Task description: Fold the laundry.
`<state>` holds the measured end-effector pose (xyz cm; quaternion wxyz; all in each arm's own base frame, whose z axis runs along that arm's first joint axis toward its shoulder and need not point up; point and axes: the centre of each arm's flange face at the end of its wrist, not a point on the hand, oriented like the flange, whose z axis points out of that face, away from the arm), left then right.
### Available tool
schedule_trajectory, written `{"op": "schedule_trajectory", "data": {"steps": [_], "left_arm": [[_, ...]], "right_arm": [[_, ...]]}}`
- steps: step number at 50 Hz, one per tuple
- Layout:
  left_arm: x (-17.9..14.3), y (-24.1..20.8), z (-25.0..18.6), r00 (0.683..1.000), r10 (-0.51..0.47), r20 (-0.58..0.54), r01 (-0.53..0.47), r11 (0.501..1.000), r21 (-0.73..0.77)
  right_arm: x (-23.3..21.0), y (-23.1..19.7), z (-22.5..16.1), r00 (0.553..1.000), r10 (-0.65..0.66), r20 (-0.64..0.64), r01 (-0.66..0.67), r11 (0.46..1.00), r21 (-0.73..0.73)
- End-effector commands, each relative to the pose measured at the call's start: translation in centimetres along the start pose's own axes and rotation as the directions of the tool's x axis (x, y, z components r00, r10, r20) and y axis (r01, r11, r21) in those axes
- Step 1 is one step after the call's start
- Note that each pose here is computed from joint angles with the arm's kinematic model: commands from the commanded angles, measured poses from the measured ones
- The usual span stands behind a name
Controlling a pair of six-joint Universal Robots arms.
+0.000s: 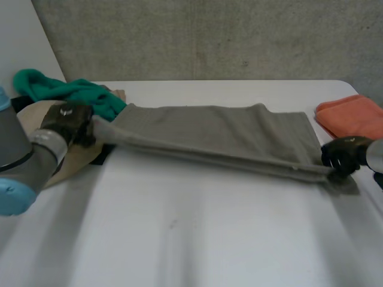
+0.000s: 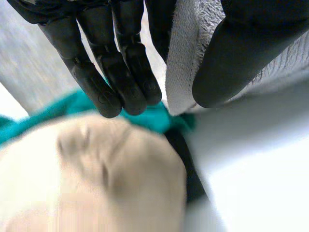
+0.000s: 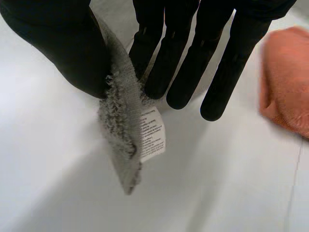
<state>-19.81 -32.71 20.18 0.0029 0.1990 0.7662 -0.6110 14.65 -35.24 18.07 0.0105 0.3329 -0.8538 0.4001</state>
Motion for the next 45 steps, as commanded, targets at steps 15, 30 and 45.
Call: {"op": "schedule_trajectory", "data": {"steps": [15, 30, 45], "left_arm": [[1.8, 3.7, -4.9, 0.973, 0.135, -0.189, -0.195, 0.918, -0.345], [3.9, 0.1, 2.1, 0.995, 0.079, -0.060, -0.085, 0.991, -0.099], [6.6, -0.2, 7.3, 0.995, 0.101, 0.024, -0.100, 0.993, -0.060]], "right_arm": [[0.3, 1.1, -1.0, 0.871, -0.489, 0.056, 0.491, 0.870, -0.036], [2.2, -1.3, 4.7, 0.834, -0.517, -0.193, 0.546, 0.825, 0.149], [3.9, -1.8, 9.3, 0.832, -0.471, -0.293, 0.527, 0.835, 0.156]]}}
